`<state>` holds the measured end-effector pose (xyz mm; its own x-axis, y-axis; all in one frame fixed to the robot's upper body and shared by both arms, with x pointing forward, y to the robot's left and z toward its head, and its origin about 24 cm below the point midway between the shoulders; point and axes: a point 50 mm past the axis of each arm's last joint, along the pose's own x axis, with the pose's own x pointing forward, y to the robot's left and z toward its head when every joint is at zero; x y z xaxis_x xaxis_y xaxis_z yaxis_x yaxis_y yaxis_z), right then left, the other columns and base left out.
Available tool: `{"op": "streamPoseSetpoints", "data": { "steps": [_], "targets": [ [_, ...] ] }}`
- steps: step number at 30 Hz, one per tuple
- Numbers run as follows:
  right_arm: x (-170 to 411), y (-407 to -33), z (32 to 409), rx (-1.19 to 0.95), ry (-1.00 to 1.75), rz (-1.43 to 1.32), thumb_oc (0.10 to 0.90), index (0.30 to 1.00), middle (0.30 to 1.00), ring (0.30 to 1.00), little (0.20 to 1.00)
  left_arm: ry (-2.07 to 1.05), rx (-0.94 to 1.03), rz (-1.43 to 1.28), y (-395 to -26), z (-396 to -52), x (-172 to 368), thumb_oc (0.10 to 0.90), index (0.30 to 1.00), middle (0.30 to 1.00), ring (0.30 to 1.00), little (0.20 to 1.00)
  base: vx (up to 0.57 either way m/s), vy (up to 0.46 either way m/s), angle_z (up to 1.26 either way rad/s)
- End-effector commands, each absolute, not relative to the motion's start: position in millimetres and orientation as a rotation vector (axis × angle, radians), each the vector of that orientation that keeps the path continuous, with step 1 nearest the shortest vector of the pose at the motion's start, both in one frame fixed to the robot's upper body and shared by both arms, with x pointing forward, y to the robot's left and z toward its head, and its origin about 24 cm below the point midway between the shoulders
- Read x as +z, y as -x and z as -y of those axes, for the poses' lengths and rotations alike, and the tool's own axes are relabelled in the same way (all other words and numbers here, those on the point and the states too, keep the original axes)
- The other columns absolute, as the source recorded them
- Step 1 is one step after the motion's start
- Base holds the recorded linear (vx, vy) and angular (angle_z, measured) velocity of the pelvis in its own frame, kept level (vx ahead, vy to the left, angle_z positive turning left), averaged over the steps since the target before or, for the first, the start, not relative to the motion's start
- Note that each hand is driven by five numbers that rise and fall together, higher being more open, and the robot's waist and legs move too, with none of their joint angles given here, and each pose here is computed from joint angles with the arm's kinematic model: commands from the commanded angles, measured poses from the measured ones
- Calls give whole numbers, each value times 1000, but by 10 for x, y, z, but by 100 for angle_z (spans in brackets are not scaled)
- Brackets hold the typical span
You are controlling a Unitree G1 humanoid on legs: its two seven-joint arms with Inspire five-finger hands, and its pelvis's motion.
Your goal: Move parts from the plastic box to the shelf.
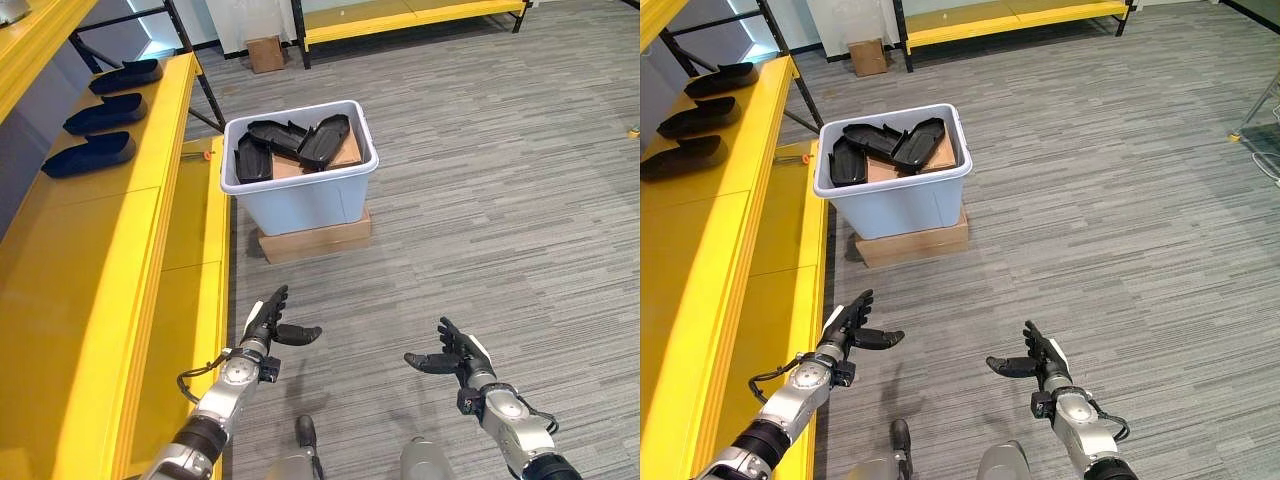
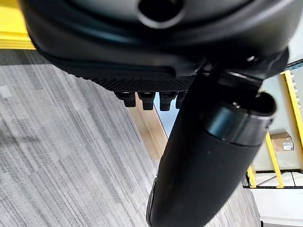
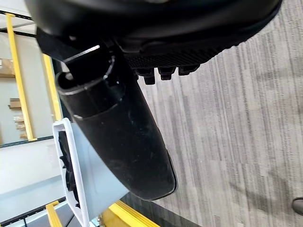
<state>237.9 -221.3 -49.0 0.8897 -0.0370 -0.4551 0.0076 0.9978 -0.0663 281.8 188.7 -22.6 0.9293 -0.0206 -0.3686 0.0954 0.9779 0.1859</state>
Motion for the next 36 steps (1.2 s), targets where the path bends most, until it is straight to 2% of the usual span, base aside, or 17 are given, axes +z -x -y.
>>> {"op": "streamPoseSetpoints", "data": {
  "steps": [1, 8, 11, 19, 26, 32, 36],
  "targets": [
    [72, -2737, 2127, 20, 67, -168, 900, 1000, 1000, 1000, 1000, -198, -128, -150, -3101, -1764, 258, 900, 1000, 1000, 1000, 1000, 128, 132, 0],
    [18, -2700, 2163, 6, 7, -196, 900, 1000, 1000, 1000, 1000, -225, -180, -232, -3006, -1737, 101, 900, 1000, 1000, 1000, 1000, 200, 287, 4],
    [-12, -2693, 2134, 37, 2, -190, 900, 1000, 1000, 1000, 1000, -186, -152, -258, -2783, -1846, -24, 900, 1000, 1000, 1000, 1000, 301, 14, -46],
    [7, -2712, 2099, 47, -6, -201, 900, 1000, 1000, 1000, 1000, -188, -146, -283, -2670, -1895, -34, 900, 1000, 1000, 1000, 1000, 494, -391, 9],
    [28, -2706, 2038, 39, 17, -210, 900, 1000, 1000, 1000, 1000, -135, -121, -271, -2559, -2009, -41, 900, 1000, 1000, 1000, 1000, 374, -553, 59],
    [185, -2744, 2235, -19, 49, -158, 900, 1000, 1000, 1000, 1000, -69, -59, -230, -2645, -2016, 40, 900, 1000, 1000, 1000, 1000, 157, -366, 59],
    [162, -2651, 2455, -127, 85, -184, 900, 1000, 1000, 1000, 1000, -55, -114, -229, -2678, -1904, 8, 900, 1000, 1000, 1000, 1000, 149, -224, 31]
  ]
}}
